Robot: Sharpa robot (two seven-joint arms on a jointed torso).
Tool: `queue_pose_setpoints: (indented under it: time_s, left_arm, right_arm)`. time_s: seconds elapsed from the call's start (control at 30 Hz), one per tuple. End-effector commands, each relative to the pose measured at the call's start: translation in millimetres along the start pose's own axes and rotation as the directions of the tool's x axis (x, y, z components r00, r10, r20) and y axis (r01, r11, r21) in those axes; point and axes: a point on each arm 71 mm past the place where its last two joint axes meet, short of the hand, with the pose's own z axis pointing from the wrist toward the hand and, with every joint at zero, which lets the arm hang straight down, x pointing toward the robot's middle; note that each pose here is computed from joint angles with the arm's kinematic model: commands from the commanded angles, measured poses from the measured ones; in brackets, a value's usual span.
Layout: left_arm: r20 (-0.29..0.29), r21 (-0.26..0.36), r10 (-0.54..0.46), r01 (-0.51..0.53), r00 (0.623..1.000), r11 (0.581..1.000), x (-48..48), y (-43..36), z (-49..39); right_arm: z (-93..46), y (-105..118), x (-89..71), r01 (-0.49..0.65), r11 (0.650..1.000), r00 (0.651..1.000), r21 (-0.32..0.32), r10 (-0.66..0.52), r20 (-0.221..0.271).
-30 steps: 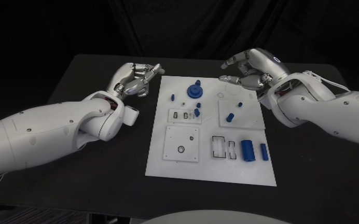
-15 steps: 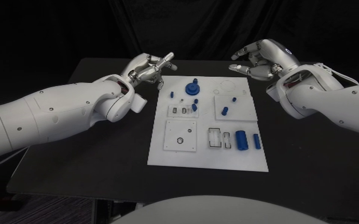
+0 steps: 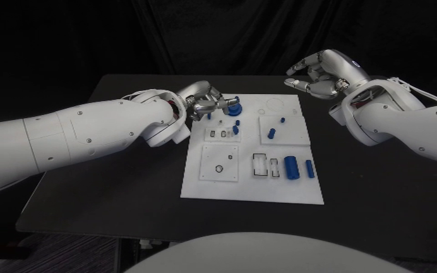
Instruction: Assemble the parts on the task board
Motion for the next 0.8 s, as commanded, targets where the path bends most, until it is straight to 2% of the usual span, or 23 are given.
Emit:
queue_pose_setpoints:
  time_s: [0.03,0.17,0.33,0.5,0.8]
  left_arm:
    - [-0.128,-0.205,0.158,-0.182,0.979,0.962,8.8,8.7,2.9]
    - [-0.211,-0.283,0.185,-0.241,0.960,0.928,15.8,10.1,6.3]
    - [-0.258,-0.320,0.199,-0.279,0.945,0.905,21.4,8.5,8.7]
    - [-0.267,-0.328,0.206,-0.290,0.941,0.899,26.6,3.0,12.1]
    - [-0.231,-0.311,0.207,-0.274,0.951,0.910,32.1,-8.4,17.9]
  right_arm:
    - [-0.3,-2.9,3.1,-0.004,0.999,0.999,0.038,0.005,-0.033]
    - [-0.5,-3.4,3.9,-0.004,0.999,0.999,0.046,0.006,-0.041]
    - [0.0,-4.0,5.1,-0.003,0.998,0.999,0.056,0.006,-0.052]
    - [1.3,-5.3,6.8,-0.001,0.998,0.998,0.068,0.005,-0.065]
    - [2.0,-6.1,10.4,0.000,0.997,0.996,0.080,0.007,-0.085]
